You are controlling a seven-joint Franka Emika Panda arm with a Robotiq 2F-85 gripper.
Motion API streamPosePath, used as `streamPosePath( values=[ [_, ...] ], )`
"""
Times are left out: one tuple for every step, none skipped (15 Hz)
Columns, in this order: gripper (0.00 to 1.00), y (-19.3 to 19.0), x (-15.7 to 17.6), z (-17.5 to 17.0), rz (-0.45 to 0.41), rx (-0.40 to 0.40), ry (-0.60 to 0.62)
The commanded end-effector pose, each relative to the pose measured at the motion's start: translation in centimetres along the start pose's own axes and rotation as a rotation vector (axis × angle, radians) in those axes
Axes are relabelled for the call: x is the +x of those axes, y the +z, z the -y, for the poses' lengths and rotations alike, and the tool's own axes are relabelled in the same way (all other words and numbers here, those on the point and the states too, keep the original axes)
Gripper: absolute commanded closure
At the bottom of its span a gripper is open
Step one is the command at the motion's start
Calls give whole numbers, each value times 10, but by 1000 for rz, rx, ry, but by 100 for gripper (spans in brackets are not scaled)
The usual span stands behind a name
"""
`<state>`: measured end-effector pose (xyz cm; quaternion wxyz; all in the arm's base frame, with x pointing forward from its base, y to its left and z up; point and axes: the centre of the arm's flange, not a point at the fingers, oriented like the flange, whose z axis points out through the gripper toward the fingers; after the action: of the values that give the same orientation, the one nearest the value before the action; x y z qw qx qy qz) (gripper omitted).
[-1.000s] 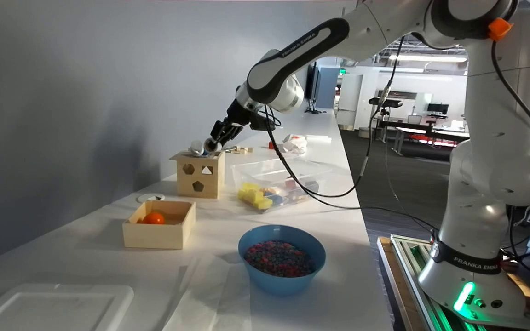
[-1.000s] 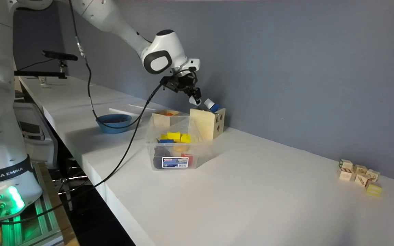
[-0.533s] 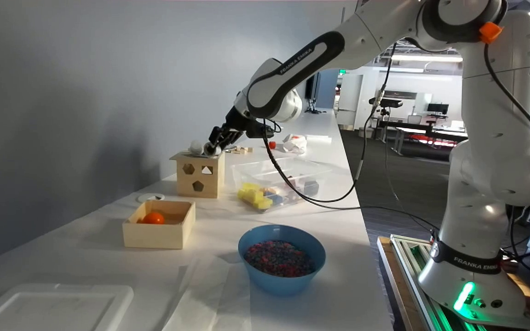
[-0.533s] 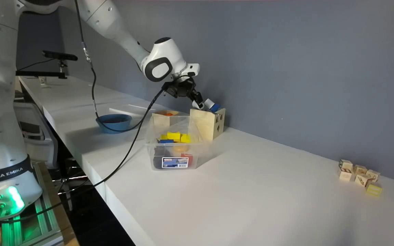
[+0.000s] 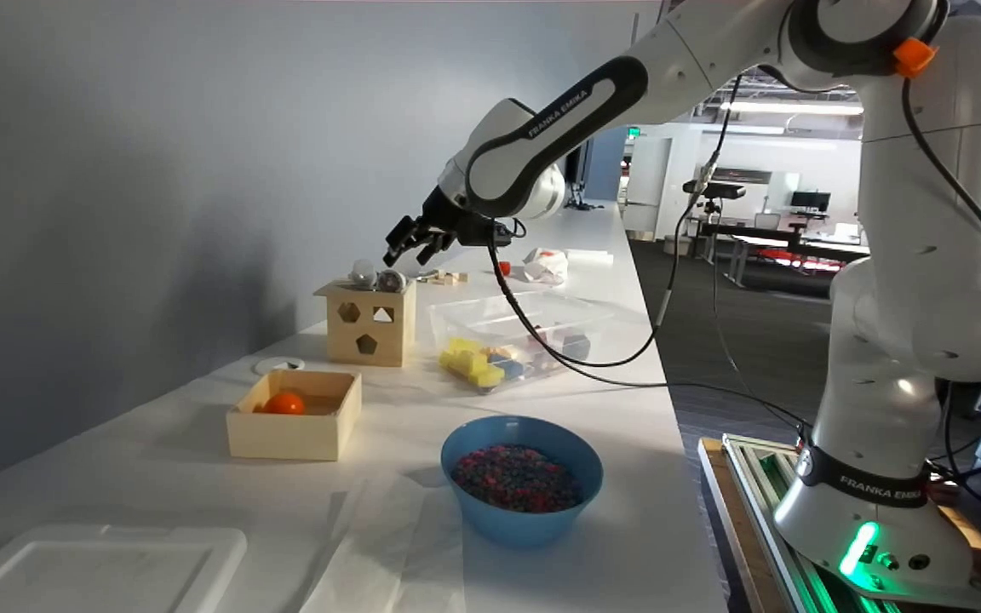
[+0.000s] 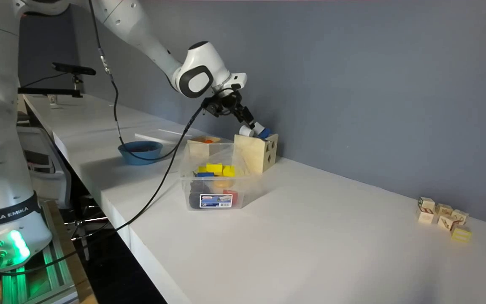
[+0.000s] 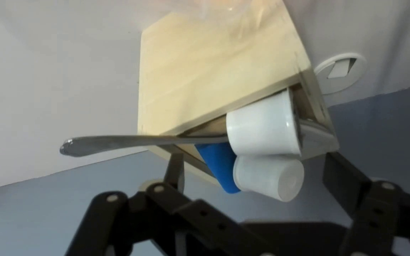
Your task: Pick up the white caps from the bowl and place them in the box
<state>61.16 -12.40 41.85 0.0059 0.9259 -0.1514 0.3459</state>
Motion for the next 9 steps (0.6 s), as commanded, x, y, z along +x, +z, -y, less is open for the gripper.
streamPosePath(
  values=[
    [0, -59, -10, -1, -24, -1, -40],
    [0, -73, -13, -4, 6, 30, -92],
    [0, -87, -17, -7, 34, 89, -146],
    [0, -107, -28, -8, 43, 124, -177],
    [0, -117, -35, -3, 55, 154, -220],
    [0, -137, -48, -4, 67, 185, -262],
    [0, -149, -57, -2, 72, 221, -307],
    [0, -163, -68, -2, 65, 250, -351],
    [0, -123, -34, 26, 59, 190, -283]
  ],
)
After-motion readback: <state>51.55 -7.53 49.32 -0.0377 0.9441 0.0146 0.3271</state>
